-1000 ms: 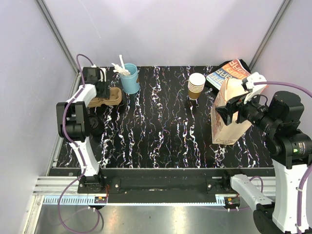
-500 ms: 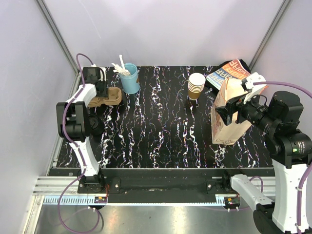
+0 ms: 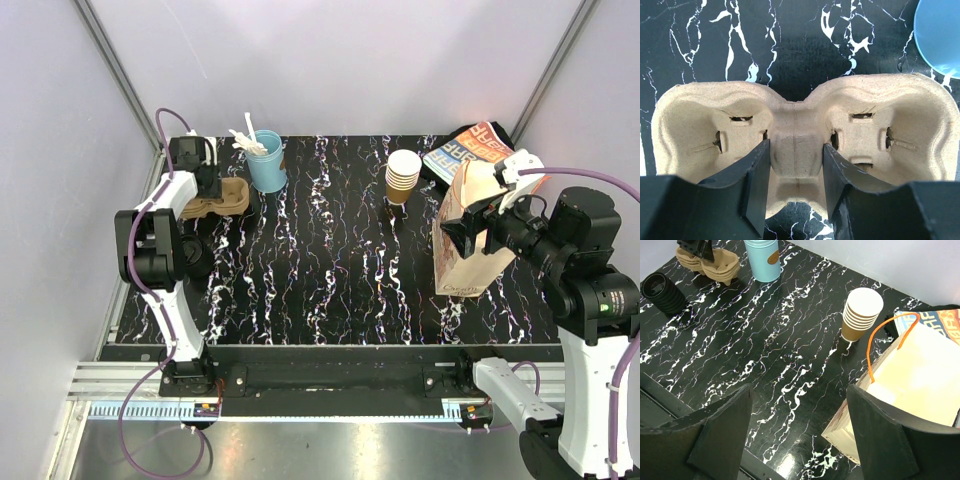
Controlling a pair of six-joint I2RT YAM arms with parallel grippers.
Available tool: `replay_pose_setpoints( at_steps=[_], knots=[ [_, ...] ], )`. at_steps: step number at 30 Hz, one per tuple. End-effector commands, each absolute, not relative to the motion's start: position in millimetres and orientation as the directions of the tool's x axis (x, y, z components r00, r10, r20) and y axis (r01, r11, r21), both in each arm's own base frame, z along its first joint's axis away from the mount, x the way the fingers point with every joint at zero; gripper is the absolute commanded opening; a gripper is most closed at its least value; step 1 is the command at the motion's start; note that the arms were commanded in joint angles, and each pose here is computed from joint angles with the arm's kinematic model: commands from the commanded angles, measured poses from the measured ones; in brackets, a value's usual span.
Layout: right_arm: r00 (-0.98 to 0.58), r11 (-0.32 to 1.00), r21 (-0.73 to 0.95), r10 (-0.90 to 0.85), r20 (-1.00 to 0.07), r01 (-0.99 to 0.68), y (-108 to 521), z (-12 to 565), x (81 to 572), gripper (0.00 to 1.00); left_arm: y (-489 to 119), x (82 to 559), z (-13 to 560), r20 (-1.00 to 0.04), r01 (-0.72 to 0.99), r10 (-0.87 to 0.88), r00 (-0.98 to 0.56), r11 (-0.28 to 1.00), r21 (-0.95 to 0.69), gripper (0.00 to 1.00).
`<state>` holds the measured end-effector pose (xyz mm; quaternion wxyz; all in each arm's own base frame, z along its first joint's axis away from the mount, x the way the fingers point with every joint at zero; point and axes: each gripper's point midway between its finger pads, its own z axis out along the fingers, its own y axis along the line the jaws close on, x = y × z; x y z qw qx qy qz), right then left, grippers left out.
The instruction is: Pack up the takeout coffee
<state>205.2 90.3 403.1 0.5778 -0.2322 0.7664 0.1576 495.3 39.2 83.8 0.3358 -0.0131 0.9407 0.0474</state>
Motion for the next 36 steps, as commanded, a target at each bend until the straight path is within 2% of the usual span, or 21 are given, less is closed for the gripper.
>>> replay_pose_setpoints(
  at_steps=[1,8,20,36],
  knots=[
    [-0.213,0.835,-0.019,-0.162,-0.964,-0.551,93.5,405.9,203.2,0.81,44.3,515.3,167.5,-0.779,-0.097,0.011,-0.626,0.991,0.092,0.36],
    [-0.214,0.835,-0.019,-0.163,-0.963,-0.55,93.1,404.8,202.9,0.81,46.2,512.8,173.3,-0.782,-0.098,0.022,-0.623,0.99,0.105,0.36],
    [-0.221,0.833,-0.013,-0.162,-0.962,-0.553,93.9,402.1,203.1,0.81,47.5,511.9,135.2,-0.731,-0.098,0.018,-0.682,0.988,0.116,0.36],
    [-0.221,0.83,-0.009,-0.159,-0.962,-0.557,95.0,402.1,202.7,0.8,46.4,511.7,111.1,-0.698,-0.083,0.016,-0.716,0.991,0.108,0.42]
  ],
)
